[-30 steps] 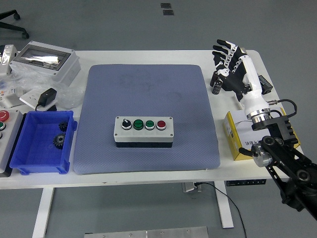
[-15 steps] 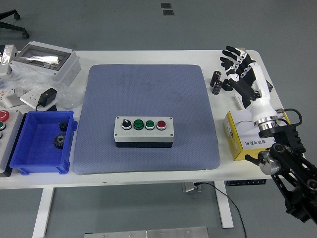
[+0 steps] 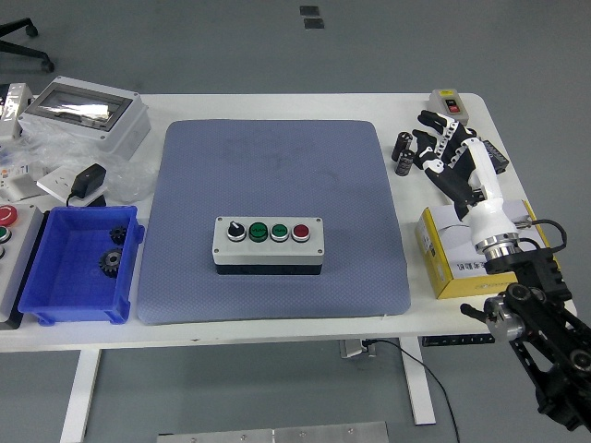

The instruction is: Pick up the button,place it on the desk,press the button,press the button

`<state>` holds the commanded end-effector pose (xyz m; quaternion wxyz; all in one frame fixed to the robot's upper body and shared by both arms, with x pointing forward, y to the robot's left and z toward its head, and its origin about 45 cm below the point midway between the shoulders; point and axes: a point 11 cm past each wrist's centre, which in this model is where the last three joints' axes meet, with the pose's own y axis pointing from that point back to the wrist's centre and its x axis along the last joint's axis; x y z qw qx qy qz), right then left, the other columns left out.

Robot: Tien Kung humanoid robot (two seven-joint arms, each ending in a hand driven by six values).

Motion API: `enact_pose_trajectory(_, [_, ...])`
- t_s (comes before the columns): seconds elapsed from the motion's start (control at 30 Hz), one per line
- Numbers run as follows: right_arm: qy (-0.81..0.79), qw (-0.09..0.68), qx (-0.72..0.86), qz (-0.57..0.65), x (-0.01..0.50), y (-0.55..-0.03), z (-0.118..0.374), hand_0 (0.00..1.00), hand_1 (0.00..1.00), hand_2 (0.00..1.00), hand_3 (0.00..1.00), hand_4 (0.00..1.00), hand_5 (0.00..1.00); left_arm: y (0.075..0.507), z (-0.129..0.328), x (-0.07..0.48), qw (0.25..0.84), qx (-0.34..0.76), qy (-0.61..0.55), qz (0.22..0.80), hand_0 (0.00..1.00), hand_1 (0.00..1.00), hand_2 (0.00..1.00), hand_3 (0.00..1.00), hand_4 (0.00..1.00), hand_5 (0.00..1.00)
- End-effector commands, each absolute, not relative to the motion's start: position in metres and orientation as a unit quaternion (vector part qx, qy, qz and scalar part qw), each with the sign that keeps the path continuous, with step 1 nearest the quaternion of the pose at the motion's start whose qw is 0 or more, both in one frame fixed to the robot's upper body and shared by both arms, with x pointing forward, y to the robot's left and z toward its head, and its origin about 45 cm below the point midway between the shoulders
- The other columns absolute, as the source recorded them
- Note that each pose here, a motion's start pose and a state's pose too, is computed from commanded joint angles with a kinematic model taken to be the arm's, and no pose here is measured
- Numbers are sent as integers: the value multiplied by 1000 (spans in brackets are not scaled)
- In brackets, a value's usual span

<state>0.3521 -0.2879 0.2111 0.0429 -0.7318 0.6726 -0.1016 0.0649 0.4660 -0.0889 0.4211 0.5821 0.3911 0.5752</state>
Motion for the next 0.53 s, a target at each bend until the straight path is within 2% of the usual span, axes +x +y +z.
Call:
enact_pose_trajectory(0.07, [679, 40, -726, -106, 352, -293, 212, 844, 842, 934, 866, 557, 267, 466, -89, 64, 420, 584, 392, 574, 662, 558, 503, 575, 405, 63])
enact_pose_trajectory(0.1, [682, 39, -722, -109, 352, -295, 212, 866, 885, 992, 916, 566, 270, 466, -89, 63, 420, 584, 392, 573, 662, 559, 503, 575, 405, 63])
enact_pose_trajectory(0.53, [721, 35, -680, -129, 343, -328, 218, 871, 897, 998, 925, 568, 274, 468, -90, 51, 409, 586, 402, 573, 662, 560, 502, 575, 406, 66])
